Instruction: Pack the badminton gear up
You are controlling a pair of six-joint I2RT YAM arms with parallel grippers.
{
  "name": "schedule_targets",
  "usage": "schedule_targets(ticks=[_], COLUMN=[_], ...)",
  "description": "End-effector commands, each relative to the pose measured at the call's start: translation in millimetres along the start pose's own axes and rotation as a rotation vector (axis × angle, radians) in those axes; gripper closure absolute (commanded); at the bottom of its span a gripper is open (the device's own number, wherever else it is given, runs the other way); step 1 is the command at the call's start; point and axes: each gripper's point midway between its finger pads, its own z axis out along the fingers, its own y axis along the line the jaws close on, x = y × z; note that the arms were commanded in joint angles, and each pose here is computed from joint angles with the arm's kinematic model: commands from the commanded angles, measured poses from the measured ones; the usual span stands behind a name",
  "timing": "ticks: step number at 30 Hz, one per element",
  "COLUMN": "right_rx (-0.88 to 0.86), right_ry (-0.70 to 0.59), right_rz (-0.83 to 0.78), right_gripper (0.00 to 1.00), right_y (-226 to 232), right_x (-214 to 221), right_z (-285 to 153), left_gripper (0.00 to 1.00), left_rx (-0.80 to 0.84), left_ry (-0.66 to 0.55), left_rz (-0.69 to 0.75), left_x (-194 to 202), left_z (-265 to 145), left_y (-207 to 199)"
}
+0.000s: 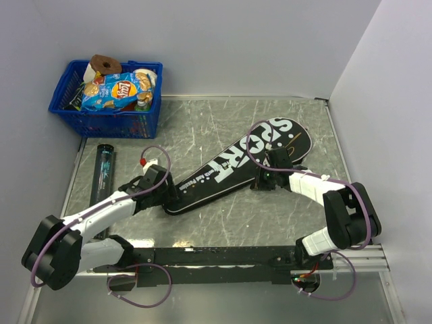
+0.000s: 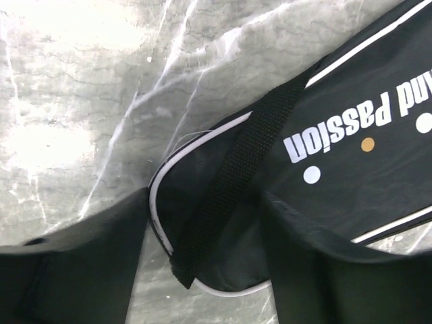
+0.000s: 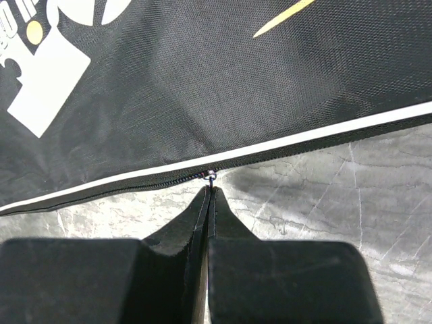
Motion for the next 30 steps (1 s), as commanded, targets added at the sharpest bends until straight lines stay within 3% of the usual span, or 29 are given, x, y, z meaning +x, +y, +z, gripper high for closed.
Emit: schedule_targets(ticks=[1,3,6,11,22,27,30], right_rx=[-0.013,0.001,0.0,-0.078,-0.369,-0.454,-0.454], right_ry=[-0.016,0.001,0.03,0.079,0.286,0.358,0.389], right_rz=[-0.011,-0.048,-0.102,-0.149,-0.253,-0.278,-0.27], right_gripper=[1.0,1.0,1.0,1.0,1.0,1.0,1.0], right_y=[10,21,45,93,237,281,282], right_x=[-1,8,20,39,134,164,178], right_z=[2,8,14,22,30,34,40], left_gripper=[0.39,0.51,0.61,0.66,0.73,0.74,0.79], left_rx=[0.061,0.09,0.109,0.131,0.235,0.267,0.292], left_ry=[0.023,0.037,0.046,0.044,0.051,0.058,0.063], left_rz=[0.006,0.006,0.014,0.019,0.013,0.027,0.034], left_x=[9,13,17,21,29,32,35], left_z=[2,4,5,0,-10,-14,-18], left_y=[-9,-14,-18,-20,-36,-42,-46])
